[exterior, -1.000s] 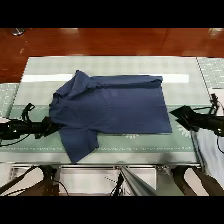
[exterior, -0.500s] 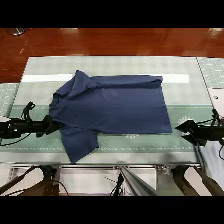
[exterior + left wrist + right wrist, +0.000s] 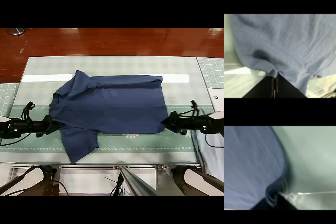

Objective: Fold the shirts.

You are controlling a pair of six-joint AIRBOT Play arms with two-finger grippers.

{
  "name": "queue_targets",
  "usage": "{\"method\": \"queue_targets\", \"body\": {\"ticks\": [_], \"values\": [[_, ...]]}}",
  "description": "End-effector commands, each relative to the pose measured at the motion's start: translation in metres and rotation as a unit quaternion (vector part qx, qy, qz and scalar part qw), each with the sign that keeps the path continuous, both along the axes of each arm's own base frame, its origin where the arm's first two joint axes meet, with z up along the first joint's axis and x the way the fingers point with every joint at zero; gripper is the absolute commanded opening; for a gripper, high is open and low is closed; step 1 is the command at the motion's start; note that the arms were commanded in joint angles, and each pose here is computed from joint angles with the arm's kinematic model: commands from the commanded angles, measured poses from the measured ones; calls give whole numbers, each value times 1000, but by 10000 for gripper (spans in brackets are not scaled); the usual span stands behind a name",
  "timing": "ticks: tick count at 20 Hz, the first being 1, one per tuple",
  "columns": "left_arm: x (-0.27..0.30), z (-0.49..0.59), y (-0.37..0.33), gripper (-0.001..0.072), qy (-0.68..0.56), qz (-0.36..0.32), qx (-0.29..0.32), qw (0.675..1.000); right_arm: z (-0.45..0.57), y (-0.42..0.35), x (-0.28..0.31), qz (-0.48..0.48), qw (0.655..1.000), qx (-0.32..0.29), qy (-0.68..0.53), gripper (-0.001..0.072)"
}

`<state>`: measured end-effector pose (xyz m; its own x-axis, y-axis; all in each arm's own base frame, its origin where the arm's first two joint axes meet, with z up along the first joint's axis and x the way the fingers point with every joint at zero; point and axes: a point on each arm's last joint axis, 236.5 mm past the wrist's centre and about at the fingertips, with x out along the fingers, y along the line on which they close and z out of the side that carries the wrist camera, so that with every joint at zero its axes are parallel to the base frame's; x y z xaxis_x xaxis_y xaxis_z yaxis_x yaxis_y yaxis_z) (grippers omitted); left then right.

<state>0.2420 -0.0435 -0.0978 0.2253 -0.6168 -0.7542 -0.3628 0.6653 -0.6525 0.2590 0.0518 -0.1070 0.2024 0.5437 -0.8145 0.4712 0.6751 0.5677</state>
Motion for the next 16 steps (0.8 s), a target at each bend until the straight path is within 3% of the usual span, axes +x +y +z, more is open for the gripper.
{"method": "queue_targets", "body": {"ticks": [1, 4, 6, 7, 11, 14, 16], "values": [[4, 6, -3, 17, -5, 3, -10, 1000, 20, 33, 28, 58, 997, 24, -36, 20], [60, 77, -14, 16, -111, 22, -82, 990, 110, 28, 87, 95, 985, 10, -144, 20], [115, 179, -12, 16, -258, 50, -131, 956, 207, 14, 135, 92, 963, -33, -251, 20], [135, 232, -5, 15, -332, 59, -122, 933, 263, 7, 153, 89, 946, -58, -307, 20], [141, 441, 17, 14, -563, 67, 24, 823, 434, -26, 139, 87, 874, -207, -430, 20], [102, 524, 34, 14, -582, 108, 146, 793, 522, -22, 85, 75, 813, -262, -515, 20], [61, 566, 30, 14, -605, 93, 234, 756, 550, -17, 40, 67, 786, -285, -545, 20]]}}
